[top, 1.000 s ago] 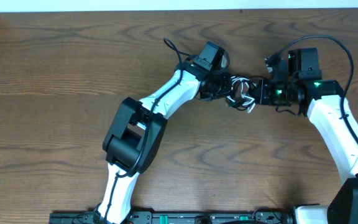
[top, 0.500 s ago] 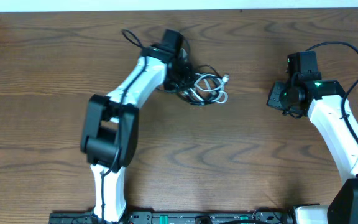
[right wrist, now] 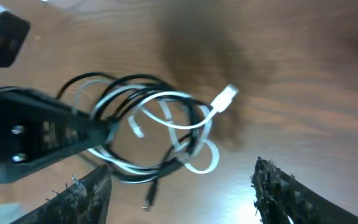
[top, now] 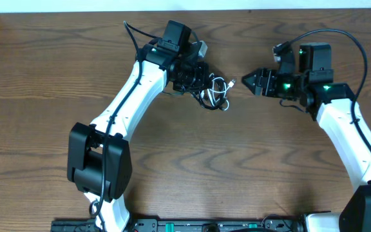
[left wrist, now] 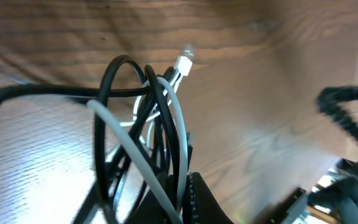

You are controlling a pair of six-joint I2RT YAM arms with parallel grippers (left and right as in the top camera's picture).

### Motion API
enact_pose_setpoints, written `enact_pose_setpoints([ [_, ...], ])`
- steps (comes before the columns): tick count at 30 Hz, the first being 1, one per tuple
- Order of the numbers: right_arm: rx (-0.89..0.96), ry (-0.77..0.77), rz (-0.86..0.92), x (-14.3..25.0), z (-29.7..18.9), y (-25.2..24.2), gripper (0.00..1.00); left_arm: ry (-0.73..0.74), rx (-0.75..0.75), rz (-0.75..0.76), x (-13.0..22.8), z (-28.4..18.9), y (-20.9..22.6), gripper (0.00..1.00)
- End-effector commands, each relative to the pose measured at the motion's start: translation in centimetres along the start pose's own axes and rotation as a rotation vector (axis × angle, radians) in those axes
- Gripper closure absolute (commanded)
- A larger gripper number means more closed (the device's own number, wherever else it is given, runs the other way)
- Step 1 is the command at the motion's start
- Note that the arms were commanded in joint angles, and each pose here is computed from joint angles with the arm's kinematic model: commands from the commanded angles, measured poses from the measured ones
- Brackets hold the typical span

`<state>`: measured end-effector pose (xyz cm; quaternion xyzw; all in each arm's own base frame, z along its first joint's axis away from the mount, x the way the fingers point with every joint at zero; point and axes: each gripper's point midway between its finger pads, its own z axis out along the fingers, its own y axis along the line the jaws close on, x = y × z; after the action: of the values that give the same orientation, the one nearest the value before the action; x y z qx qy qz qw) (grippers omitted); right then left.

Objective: Untangle cables

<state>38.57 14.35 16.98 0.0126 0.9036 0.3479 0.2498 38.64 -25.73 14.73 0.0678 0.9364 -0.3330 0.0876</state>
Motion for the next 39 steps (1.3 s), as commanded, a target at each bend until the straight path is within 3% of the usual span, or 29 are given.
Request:
enact_pose_setpoints([
  [1,-0.035,0.029,0.168,0.7,0.6,1.6,0.30,-0.021,0.078,0.059,-0.1,-2.0,-2.2,0.92],
  [7,-0.038,0.086,0.302,2.1,3.7,2.4,0.48,-0.002,0.102,0.071,0.5,-1.6,-3.1,0.92],
  [15,-0.112,0.101,0.386,1.9,6.4,3.9,0.58,0.000,0.103,0.073,0.5,-1.6,-3.2,0.92],
  [24,-0.154,0.158,0.396,3.2,9.7,4.5,0.62,0.002,0.103,0.047,0.5,-1.6,-3.2,0.92],
  [39,-0.250,0.079,0.346,1.4,13.0,5.1,0.64,0.017,0.130,0.026,0.8,-1.6,-3.6,0.92],
])
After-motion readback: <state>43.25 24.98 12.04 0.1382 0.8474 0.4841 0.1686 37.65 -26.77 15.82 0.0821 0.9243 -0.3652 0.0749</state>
